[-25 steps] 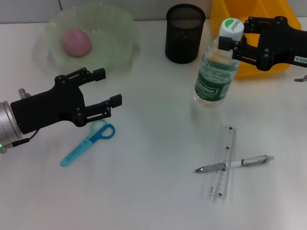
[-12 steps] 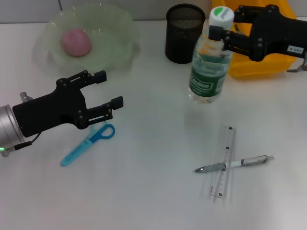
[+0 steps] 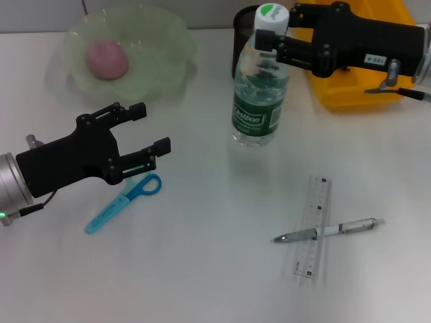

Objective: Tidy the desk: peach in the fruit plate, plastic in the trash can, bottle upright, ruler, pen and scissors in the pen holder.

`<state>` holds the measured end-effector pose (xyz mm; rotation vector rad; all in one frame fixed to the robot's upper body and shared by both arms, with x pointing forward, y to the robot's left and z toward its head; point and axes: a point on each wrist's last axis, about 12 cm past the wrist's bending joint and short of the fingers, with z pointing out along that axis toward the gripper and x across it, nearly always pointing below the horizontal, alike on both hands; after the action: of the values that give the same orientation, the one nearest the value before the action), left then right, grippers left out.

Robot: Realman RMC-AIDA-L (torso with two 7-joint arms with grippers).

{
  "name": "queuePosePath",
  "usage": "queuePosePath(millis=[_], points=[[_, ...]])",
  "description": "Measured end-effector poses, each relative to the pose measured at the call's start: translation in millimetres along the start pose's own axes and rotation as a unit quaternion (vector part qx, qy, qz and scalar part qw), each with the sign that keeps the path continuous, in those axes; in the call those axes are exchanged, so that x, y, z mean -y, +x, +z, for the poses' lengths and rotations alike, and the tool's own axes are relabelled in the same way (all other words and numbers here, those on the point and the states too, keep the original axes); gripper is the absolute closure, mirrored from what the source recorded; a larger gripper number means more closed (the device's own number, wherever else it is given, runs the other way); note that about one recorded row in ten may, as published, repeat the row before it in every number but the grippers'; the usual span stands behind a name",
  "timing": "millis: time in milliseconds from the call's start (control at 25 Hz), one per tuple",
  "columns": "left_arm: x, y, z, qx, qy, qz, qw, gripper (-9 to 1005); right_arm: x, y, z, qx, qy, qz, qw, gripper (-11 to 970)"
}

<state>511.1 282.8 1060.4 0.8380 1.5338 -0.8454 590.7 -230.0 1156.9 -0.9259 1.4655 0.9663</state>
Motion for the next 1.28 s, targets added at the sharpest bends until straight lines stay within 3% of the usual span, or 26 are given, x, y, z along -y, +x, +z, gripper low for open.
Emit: queuePosePath(millis=[840, 1000, 1280], points=[[4.3, -2.1, 16.3, 0.019, 0.011, -0.001, 1.000, 208, -2.9, 5.1, 14.3, -0.008, -0.020, 0.013, 1.000, 520], [1.9, -1.6, 11.1, 0.021, -0.003, -0.001, 1.000, 208, -5.6, 6.8, 22.9, -0.017, -0.033, 0.013, 0.999, 520], [-8.3, 2.9, -20.1, 0.017, -0.065, -0.003, 0.998, 208, -5.9, 4.3, 52.0, -0.031, -0.054, 0.000, 0.998, 520]])
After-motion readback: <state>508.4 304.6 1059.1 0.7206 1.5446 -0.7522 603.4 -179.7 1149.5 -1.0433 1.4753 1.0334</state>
